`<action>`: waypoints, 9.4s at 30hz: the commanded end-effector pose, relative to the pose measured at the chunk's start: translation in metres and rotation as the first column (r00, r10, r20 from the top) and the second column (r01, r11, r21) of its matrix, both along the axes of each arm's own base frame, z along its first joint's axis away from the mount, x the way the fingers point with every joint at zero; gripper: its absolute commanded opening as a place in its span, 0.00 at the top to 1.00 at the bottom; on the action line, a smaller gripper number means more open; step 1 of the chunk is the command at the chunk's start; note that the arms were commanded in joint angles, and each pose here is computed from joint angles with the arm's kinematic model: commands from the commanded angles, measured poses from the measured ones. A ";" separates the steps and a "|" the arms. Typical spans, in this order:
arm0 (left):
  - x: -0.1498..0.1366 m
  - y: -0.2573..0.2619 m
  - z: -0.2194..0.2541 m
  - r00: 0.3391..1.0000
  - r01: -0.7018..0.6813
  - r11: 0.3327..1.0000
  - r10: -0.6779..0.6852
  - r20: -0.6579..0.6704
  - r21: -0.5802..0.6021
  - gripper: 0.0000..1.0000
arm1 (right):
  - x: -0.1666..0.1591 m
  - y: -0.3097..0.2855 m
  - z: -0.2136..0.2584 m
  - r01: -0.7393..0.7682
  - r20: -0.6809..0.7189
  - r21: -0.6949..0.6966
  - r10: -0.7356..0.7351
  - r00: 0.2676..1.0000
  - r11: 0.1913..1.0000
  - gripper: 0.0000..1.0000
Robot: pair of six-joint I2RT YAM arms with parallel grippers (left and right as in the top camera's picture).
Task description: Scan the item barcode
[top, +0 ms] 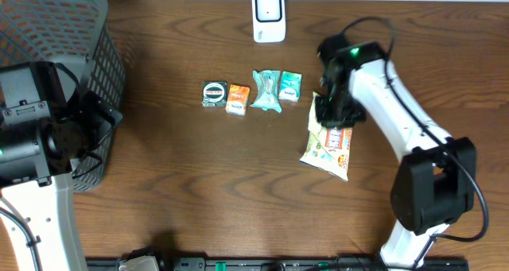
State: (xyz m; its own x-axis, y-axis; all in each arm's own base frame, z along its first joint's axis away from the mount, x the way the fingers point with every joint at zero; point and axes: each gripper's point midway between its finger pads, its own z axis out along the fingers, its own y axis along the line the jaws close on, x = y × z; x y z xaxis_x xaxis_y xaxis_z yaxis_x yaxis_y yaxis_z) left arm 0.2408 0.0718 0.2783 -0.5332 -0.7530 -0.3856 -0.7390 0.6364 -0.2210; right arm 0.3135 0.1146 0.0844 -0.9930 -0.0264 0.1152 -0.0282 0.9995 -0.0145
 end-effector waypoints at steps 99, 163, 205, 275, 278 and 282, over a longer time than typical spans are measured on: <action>-0.001 0.002 0.004 1.000 -0.013 1.000 0.013 0.011 0.006 0.02 | 0.042 0.002 -0.027 0.033 0.098 0.735 -0.153 0.983 0.677 0.99; -0.001 0.002 0.004 1.000 -0.013 1.000 0.013 0.011 0.006 0.02 | 0.017 -0.032 -0.095 0.170 0.008 0.426 -0.191 0.981 0.889 0.99; -0.001 0.002 0.004 1.000 -0.013 1.000 0.013 0.011 0.006 0.02 | 0.163 -0.050 0.092 0.149 0.632 -0.644 0.411 0.657 0.751 0.99; -0.001 0.002 0.004 1.000 -0.013 1.000 0.013 0.011 0.006 0.02 | 0.101 -0.109 0.085 0.335 0.678 -0.222 -0.103 0.728 0.916 0.99; -0.001 0.002 0.004 1.000 -0.013 1.000 0.013 0.011 0.006 0.02 | 0.098 -0.115 0.078 0.354 0.671 -0.393 0.002 0.741 0.848 0.99; -0.001 0.002 0.004 1.000 -0.013 1.000 0.013 0.011 0.006 0.02 | 0.099 -0.103 0.040 0.287 0.588 -0.506 0.082 0.805 0.813 0.98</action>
State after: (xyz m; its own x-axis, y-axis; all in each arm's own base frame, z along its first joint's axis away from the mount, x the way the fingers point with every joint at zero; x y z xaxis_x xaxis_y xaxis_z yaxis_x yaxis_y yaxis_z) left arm 0.2408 0.0718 0.2783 -0.5329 -0.7532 -0.3855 -0.7392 0.6362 -0.2211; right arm 0.4133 0.0242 0.1399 -0.8443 0.0482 -0.5337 0.2730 0.8958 -0.3508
